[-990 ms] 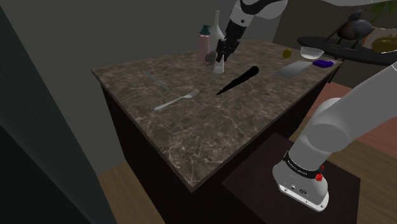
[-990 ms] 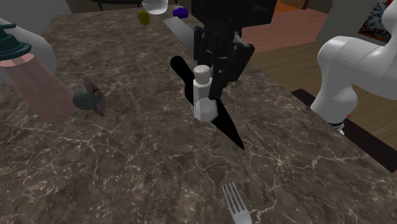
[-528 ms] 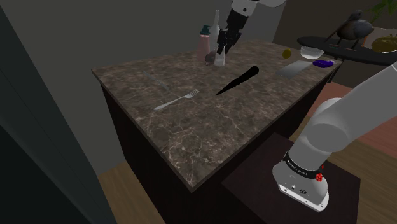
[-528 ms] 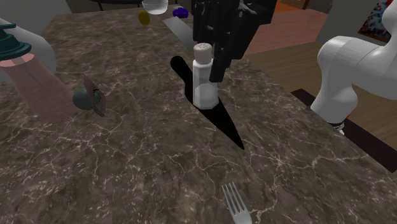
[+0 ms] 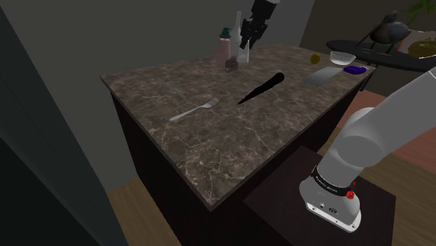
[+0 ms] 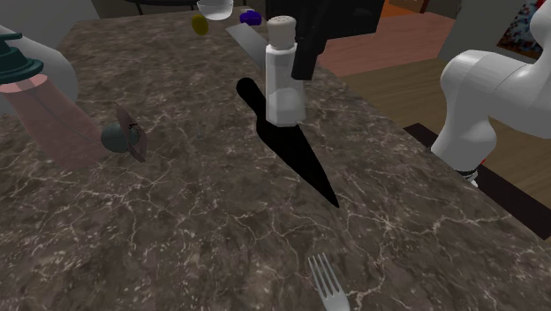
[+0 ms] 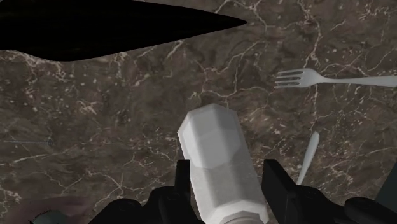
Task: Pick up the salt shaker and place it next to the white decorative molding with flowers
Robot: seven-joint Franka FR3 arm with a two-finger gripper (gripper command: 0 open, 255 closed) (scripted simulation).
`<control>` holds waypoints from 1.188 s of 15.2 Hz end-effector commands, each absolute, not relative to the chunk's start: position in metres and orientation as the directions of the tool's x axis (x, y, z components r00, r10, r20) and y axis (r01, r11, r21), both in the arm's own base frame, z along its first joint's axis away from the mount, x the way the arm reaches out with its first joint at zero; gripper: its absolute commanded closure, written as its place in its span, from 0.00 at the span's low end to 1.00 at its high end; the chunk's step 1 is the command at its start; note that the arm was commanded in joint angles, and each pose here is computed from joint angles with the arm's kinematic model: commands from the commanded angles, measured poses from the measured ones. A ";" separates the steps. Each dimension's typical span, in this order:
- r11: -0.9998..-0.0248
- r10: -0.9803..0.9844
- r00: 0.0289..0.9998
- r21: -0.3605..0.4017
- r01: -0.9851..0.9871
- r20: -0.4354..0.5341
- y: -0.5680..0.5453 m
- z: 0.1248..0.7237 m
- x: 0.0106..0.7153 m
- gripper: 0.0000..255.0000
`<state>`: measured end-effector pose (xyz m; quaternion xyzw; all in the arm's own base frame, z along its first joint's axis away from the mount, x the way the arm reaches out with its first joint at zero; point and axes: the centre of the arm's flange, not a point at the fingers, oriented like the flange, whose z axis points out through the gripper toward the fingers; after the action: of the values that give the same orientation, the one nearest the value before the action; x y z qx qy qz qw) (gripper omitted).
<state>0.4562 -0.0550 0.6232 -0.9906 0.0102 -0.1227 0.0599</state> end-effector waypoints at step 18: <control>-0.993 -0.035 0.970 -0.121 -0.005 0.242 -0.250 0.608 0.451 1.00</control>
<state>0.4511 -0.2388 0.6122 -0.9905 0.0115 -0.1229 0.0603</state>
